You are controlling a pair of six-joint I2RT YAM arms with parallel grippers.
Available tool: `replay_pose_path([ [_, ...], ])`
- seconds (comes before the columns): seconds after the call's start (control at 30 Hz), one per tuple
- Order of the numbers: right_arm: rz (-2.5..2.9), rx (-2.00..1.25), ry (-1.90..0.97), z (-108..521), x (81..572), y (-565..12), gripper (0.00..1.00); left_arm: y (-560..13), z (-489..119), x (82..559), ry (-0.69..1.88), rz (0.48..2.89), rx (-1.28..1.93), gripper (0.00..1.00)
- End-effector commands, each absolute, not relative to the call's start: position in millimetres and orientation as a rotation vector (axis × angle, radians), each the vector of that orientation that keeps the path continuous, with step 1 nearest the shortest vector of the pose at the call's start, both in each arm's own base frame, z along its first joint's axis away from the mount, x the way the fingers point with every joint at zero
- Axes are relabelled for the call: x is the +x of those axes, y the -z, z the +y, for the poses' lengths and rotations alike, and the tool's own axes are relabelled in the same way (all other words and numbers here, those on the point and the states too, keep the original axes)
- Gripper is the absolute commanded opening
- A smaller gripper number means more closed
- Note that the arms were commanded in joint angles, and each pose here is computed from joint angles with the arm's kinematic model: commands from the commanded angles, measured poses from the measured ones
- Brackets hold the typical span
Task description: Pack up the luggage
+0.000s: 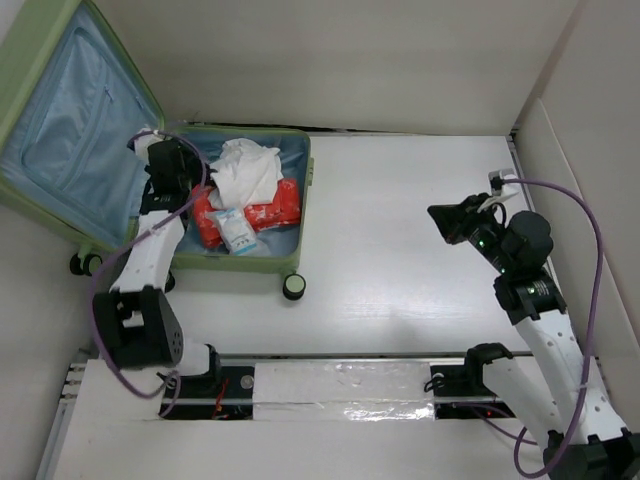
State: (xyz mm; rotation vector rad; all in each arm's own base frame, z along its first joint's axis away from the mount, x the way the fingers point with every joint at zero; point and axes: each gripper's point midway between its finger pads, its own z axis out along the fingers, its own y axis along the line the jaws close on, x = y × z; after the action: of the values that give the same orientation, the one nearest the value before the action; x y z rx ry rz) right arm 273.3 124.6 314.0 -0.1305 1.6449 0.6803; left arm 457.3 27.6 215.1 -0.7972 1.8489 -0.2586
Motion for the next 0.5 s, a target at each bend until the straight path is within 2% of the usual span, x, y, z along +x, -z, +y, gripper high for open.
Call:
replay_pose_path([
  [0.0,1.578,-0.192,-0.768,142,278,-322,0.09,-285,77,409,-0.009,1.647,-0.865,0.44],
  [0.03,1.594,-0.203,-0.788,149,283,-315,0.01,-291,84,397,-0.053,1.624,-0.875,0.43],
  [0.13,1.596,-0.254,-0.795,165,289,-306,0.00,-316,102,351,-0.139,1.484,-0.932,0.39],
  [0.23,1.581,-0.295,-0.794,177,287,-302,0.00,-336,123,310,-0.262,1.383,-0.969,0.20],
  [0.27,1.580,-0.296,-0.790,176,286,-299,0.00,-340,136,295,-0.349,1.360,-0.998,0.01],
  [0.37,1.564,-0.279,-0.787,173,283,-300,0.00,-347,156,260,-0.521,1.343,-1.086,0.00],
  [0.47,1.556,-0.272,-0.767,168,279,-303,0.00,-353,159,234,-0.577,1.344,-1.131,0.00],
])
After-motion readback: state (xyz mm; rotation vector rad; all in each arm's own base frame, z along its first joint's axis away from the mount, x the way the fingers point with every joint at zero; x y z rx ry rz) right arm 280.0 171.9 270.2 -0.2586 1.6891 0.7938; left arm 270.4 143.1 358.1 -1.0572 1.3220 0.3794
